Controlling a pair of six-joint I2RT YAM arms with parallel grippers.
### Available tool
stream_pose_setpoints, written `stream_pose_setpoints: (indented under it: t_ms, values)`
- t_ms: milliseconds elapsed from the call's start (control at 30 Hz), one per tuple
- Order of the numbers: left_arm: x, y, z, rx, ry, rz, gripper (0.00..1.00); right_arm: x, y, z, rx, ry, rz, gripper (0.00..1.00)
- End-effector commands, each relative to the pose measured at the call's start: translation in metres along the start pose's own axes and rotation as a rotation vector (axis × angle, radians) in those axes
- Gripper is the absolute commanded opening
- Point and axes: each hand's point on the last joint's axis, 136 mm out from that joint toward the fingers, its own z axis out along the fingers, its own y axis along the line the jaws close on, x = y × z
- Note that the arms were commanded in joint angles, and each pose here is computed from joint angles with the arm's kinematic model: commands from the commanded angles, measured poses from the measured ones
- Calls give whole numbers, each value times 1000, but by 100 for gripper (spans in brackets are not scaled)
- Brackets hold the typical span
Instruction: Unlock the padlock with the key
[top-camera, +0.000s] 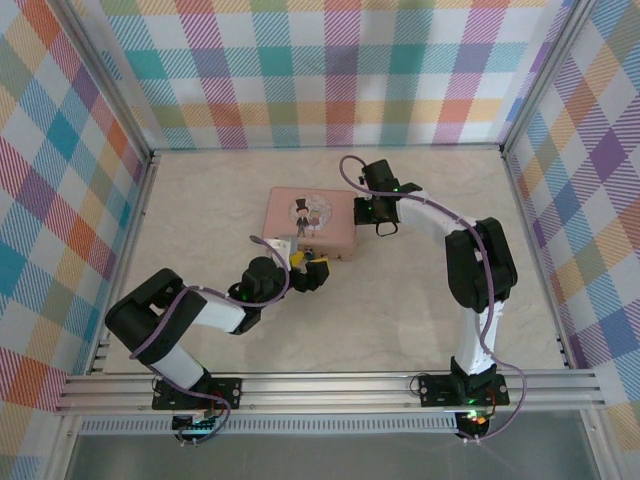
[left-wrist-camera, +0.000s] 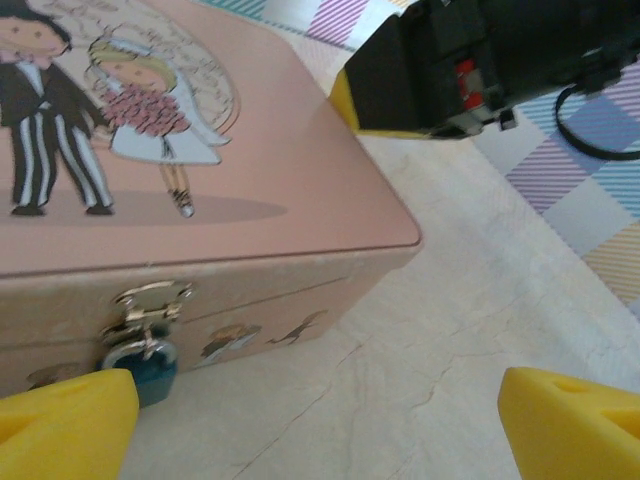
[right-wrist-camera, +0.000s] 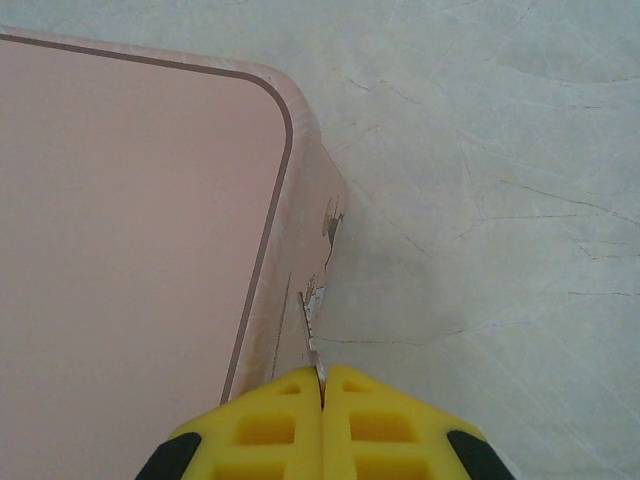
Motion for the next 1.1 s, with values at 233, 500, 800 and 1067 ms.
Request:
stream_pose_setpoints:
  t_ms: [233, 500, 800, 1067]
  values:
    - [15, 18, 25, -38, 28, 21, 94, 18, 17, 4, -32, 55, -9, 0]
    - [13, 15, 33, -16, 21, 66, 95, 20, 22, 7, -45, 60, -17, 0]
    - [-15, 6, 23, 111, -4, -4, 88, 18, 21, 5, -42, 52, -21, 0]
    - [-25, 12, 12, 161, 6, -88, 81, 18, 20, 5, -38, 49, -17, 0]
